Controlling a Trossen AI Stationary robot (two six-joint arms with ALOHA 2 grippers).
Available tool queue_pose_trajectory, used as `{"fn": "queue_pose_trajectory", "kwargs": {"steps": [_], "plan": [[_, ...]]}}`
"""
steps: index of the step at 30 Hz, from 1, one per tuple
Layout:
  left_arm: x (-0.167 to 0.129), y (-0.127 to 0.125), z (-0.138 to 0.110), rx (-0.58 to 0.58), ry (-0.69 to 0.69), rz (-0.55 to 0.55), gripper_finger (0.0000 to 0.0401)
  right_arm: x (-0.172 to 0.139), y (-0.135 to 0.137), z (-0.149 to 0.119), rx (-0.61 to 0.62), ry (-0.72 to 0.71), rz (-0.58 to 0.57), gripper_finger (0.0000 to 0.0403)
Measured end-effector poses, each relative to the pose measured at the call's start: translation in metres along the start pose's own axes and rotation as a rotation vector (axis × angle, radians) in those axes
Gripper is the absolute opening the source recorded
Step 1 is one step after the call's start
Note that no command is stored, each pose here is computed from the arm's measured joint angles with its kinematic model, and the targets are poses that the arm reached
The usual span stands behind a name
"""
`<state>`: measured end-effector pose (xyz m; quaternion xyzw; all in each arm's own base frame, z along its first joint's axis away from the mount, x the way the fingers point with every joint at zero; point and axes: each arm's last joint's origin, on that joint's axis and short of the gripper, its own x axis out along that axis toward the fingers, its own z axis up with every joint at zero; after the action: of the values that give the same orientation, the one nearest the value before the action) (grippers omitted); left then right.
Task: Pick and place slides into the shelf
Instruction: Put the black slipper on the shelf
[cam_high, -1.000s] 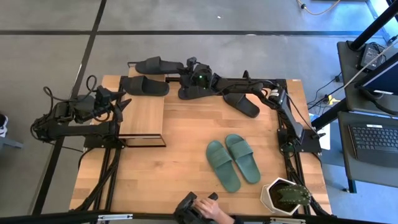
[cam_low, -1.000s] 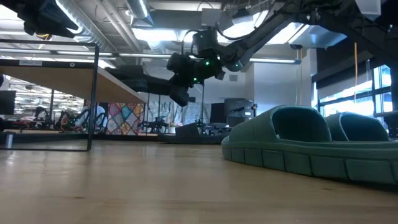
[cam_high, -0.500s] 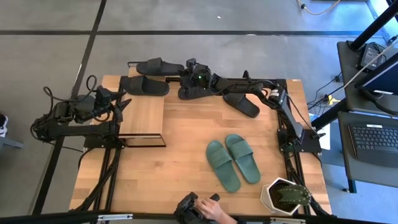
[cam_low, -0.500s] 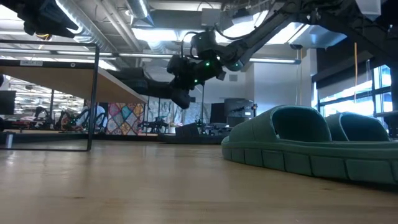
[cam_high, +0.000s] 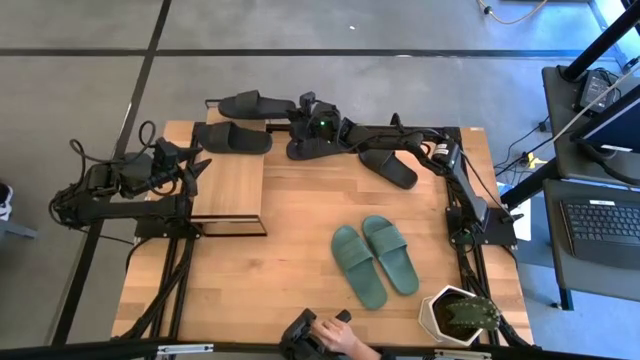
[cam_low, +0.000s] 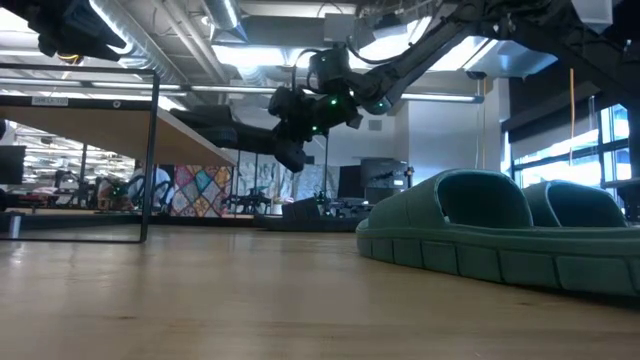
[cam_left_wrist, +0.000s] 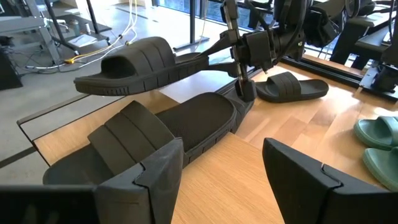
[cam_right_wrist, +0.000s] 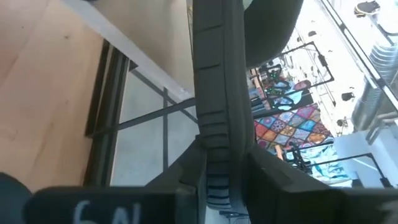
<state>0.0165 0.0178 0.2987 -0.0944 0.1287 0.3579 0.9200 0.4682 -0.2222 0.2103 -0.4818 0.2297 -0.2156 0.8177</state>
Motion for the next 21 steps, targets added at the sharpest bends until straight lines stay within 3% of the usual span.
{"fn": "queue_pose_trajectory", "kwargs": {"steps": [21], "plan": [[0.000, 0.000, 0.000, -0.001, 0.000, 0.000, 0.0212, -0.002, 0.009, 0.008, -0.188, 0.036, 0.027, 0.0081]]}}
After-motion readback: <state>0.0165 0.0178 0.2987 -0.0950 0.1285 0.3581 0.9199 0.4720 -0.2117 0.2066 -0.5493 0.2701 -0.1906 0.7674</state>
